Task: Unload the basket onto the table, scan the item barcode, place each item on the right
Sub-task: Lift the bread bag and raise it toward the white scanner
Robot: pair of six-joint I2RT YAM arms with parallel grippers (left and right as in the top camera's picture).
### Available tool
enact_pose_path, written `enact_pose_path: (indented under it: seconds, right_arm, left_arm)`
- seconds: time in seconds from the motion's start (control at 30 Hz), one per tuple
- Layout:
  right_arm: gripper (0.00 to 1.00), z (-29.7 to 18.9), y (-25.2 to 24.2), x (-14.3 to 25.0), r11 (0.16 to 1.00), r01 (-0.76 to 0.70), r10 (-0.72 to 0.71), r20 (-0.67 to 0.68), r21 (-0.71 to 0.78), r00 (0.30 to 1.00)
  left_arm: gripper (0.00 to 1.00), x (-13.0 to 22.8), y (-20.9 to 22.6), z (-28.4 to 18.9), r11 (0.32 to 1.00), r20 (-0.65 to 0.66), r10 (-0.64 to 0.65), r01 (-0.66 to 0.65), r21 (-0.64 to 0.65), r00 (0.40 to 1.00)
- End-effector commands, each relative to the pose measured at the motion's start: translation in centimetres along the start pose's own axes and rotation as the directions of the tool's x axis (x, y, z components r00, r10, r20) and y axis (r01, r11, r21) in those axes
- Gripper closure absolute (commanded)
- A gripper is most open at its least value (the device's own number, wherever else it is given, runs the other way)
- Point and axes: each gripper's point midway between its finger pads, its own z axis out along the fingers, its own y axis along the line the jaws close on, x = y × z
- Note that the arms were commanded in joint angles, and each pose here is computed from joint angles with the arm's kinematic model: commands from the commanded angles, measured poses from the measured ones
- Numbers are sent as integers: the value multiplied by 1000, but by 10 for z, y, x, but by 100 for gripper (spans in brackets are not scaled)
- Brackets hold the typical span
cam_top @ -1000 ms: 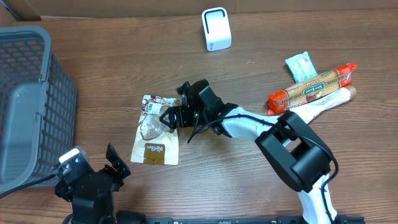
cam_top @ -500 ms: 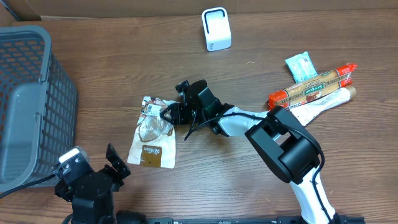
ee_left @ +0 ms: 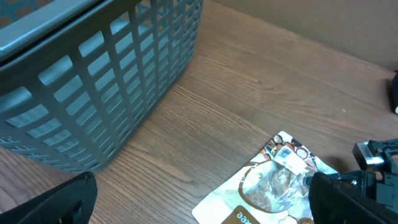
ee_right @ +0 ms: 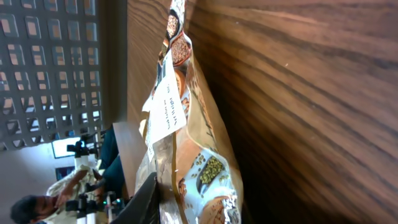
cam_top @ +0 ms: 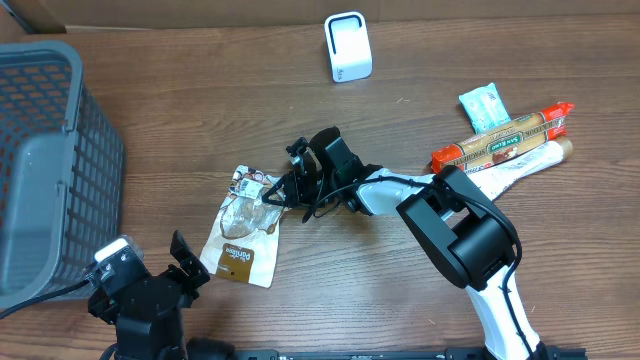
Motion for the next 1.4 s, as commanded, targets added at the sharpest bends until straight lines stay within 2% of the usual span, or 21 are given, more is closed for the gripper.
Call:
enact_pose_path:
  seconds: [0.0,0.27,0.47,0.6,0.7,0.77,0.83,0.9,0.97,1.03,1.1,1.23,1.37]
  right_arm:
    - [83,-1,-21,7,998,-65,65,-23,14,998]
    - [92,-50,-2,-13,984,-81,71,-72,-157,995]
    - [91,-116,46,-25,933,97,-127,-64,-346,990]
    - [90,-144,56,-34,943,176,-179,17,-282,984]
    - [89,-155,34,-41,984,171,-167,82,-49,983]
    - [89,-166,15,-38,979,157,-170,95,128,981]
    - [89,-178,18,-31,965,188,-205,81,183,975]
    - [90,-191,30,-28,960,215,-232,84,177,969]
    - [91,-215,66,-22,948,305,-314,105,87,944]
    - [91,-250,101,-20,929,371,-365,168,-2,916]
    - [91,-273,117,-20,917,397,-382,214,-29,899]
    - [91,-310,134,-17,909,414,-384,282,-53,879]
    - [91,-323,135,-15,916,399,-370,304,-40,878]
  left_arm:
    - [0,-1,2,0,1000,9,-12,12,-11,1000]
    - [0,-1,2,0,1000,9,-12,12,-10,1000]
    - [0,-1,2,0,1000,9,-12,12,-10,1000]
    - [0,-1,2,0,1000,9,-12,12,-10,1000]
    - [0,-1,2,0,1000,9,-12,12,-11,1000]
    - [0,-1,2,0,1000,9,-12,12,-11,1000]
    - [1,-1,2,0,1000,9,-12,12,-10,1000]
    - [0,-1,2,0,1000,9,-12,12,-10,1000]
    - [0,-1,2,0,1000,9,-12,12,-10,1000]
    - [0,-1,2,0,1000,9,-12,12,-10,1000]
    - [1,-1,2,0,1000,9,-12,12,-10,1000]
    - [0,-1,2,0,1000,9,-12,12,-10,1000]
    - [0,-1,2,0,1000,9,-12,12,-10,1000]
